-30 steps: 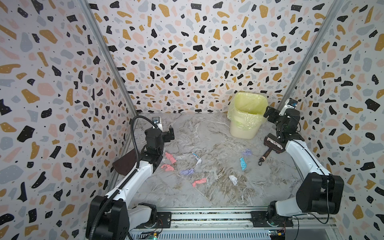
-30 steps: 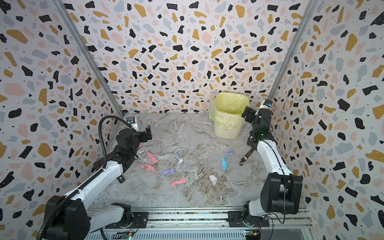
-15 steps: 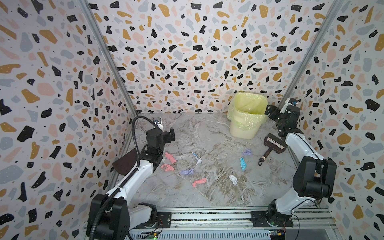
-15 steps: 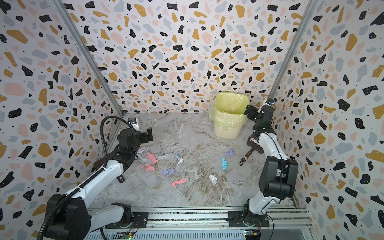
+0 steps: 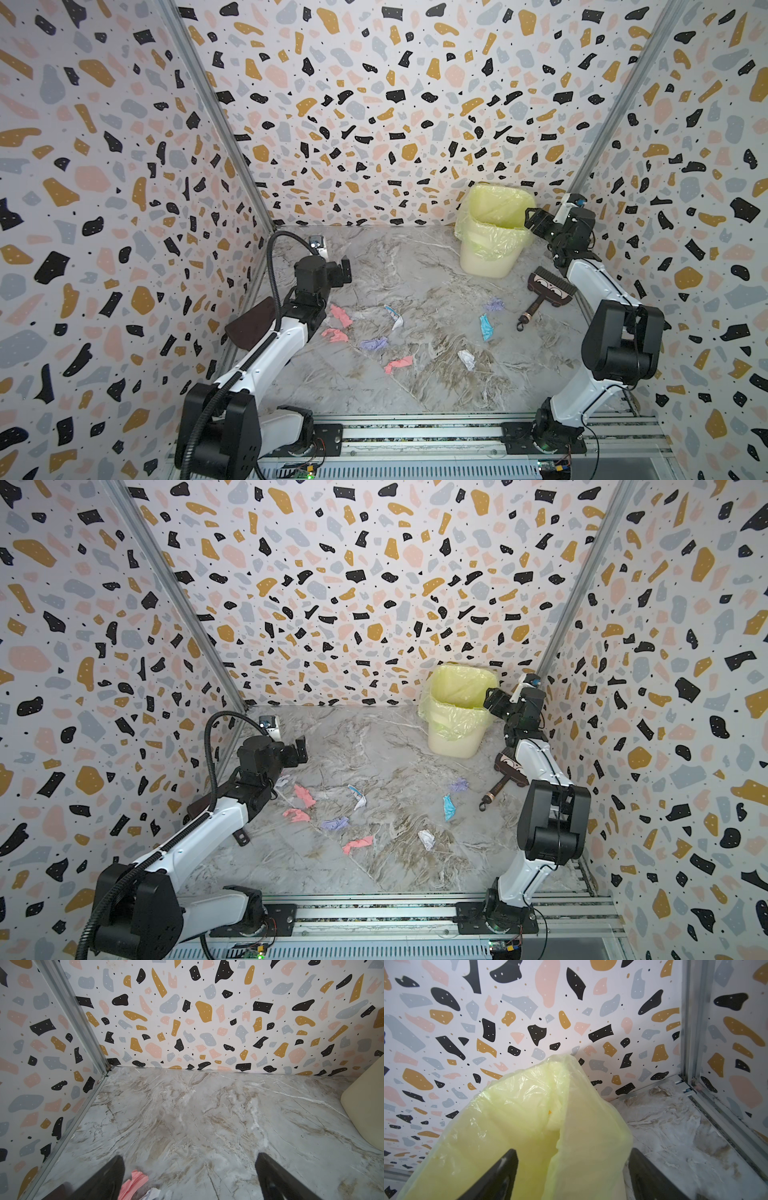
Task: Sweep away the paper scraps from the table
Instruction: 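Grip the bin rim with the right gripper and drag it toward the table center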
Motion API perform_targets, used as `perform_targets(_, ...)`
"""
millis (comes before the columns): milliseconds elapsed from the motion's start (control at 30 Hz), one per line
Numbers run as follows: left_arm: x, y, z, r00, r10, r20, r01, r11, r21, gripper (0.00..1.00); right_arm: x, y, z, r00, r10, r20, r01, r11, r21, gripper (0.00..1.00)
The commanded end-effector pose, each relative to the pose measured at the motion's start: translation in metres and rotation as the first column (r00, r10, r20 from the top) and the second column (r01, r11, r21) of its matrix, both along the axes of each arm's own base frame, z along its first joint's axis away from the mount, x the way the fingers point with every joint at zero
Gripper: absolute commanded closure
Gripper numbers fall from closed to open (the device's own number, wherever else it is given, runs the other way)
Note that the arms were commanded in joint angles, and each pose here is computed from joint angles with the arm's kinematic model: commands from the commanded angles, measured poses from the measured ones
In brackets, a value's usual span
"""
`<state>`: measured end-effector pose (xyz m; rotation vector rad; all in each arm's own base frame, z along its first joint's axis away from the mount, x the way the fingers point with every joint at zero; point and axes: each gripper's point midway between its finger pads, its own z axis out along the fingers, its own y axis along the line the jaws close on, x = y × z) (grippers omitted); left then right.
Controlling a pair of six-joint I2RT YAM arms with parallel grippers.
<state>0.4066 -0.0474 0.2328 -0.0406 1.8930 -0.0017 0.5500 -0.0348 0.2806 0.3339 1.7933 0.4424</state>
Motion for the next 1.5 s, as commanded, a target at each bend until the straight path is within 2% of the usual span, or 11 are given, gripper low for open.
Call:
perform_targets(0,0.003,-0.005,0.019,0.999,-0.015,0.043,0.016,1.000,-0.017,0.00,0.003,0.009,0.015,0.998,0.065,0.009,-0.065,0.998,-0.013,0.18)
perform_targets(200,0.003,-0.006,0.020,0.999,-0.020,0.038,0.021,1.000,-0.014,0.00,0.004,0.017,-0.002,0.989,0.128,-0.069,-0.130,0.991,-0.024,0.25)
perform_targets(700,0.003,-0.007,0.024,0.999,-0.034,0.029,0.034,0.999,-0.002,0.00,-0.003,0.039,-0.013,0.946,0.284,-0.153,-0.288,0.957,-0.007,0.41)
perform_targets(1000,0.001,-0.007,0.023,0.999,-0.035,0.022,0.035,0.999,0.000,0.00,-0.006,0.055,-0.018,0.911,0.373,-0.177,-0.372,0.927,0.037,0.43)
perform_targets(1467,-0.014,-0.007,0.020,0.998,-0.062,-0.001,0.062,0.998,0.019,0.00,-0.013,0.114,-0.025,0.832,0.510,-0.220,-0.517,0.855,0.029,0.43)
